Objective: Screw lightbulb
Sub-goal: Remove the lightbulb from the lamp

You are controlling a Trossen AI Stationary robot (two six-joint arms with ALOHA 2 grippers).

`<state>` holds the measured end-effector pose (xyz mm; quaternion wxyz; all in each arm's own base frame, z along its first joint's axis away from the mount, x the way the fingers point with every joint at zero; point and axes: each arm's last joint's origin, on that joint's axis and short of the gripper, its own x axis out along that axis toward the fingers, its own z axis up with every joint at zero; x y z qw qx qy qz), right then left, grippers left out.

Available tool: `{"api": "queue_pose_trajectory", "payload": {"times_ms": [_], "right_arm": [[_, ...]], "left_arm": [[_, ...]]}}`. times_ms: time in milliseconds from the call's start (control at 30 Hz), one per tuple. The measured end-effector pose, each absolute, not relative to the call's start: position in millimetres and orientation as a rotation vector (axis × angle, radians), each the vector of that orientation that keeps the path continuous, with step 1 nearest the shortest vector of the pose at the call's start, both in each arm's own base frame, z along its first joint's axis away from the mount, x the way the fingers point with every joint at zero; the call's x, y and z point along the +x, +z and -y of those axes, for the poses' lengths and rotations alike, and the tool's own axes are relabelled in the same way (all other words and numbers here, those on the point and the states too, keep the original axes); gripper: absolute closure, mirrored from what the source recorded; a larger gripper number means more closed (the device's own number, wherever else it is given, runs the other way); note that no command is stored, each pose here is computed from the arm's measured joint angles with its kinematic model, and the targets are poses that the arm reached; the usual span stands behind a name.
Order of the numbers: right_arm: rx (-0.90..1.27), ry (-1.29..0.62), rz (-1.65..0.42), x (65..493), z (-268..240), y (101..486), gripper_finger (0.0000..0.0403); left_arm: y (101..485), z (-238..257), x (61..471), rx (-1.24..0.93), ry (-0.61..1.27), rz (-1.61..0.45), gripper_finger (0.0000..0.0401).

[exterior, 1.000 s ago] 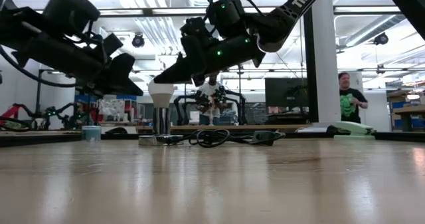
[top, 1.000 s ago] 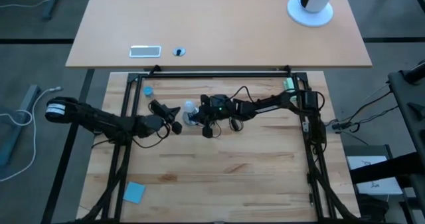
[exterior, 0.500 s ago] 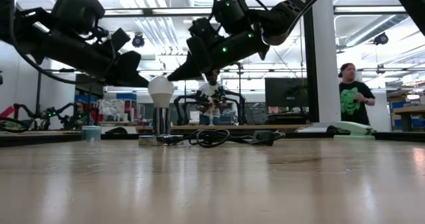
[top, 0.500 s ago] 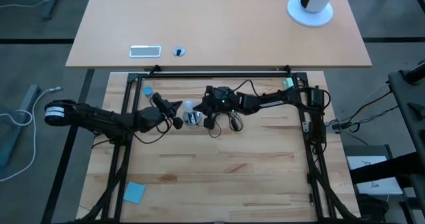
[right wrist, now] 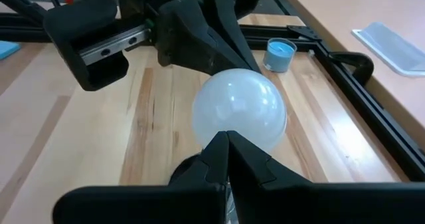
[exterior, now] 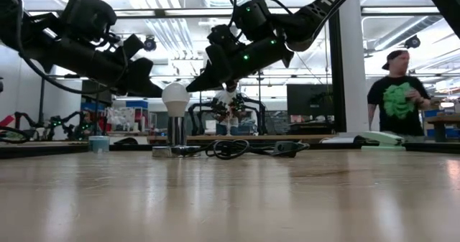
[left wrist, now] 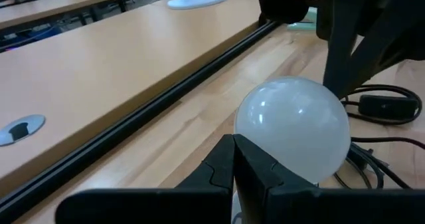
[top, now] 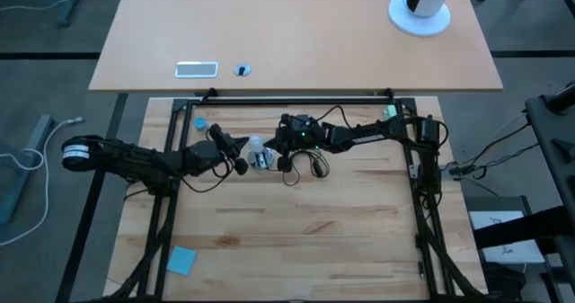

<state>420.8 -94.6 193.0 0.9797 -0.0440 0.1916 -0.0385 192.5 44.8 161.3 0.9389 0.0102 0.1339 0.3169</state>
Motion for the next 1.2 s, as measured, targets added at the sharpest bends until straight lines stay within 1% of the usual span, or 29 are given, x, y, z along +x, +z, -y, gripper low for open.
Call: {"api": "queue_pose_trajectory", "payload": {"times_ms": [300,433,500,633,867,1067,1200], "right_arm": [[-0.068,-0.133,-0.402,415,106,187,0.0401],[-0.062,-0.154,-0.413,414,112,183,0.0401],[-0.059,-0.145,-0.437,413,112,179,0.0401],[-0.067,-0.136,-0.423,414,111,181,0.0401],[-0.048,-0.141,-0.445,411,113,179,0.0401],[-0.066,-0.23,-0.504,406,115,179,0.0401],[-0.063,-0.257,-0.485,401,118,188,0.0401]], "left_arm": [[161,-43,193,0.023,0.603,-0.276,0.0401],[160,-39,195,-0.002,0.485,-0.28,0.0401],[157,-37,194,-0.013,0.467,-0.299,0.0401],[156,-36,194,-0.056,0.499,-0.296,0.0401],[154,-38,192,-0.06,0.574,-0.31,0.0401],[155,-39,192,-0.059,0.605,-0.305,0.0401],[159,-40,194,-0.052,0.626,-0.276,0.0401]]}}
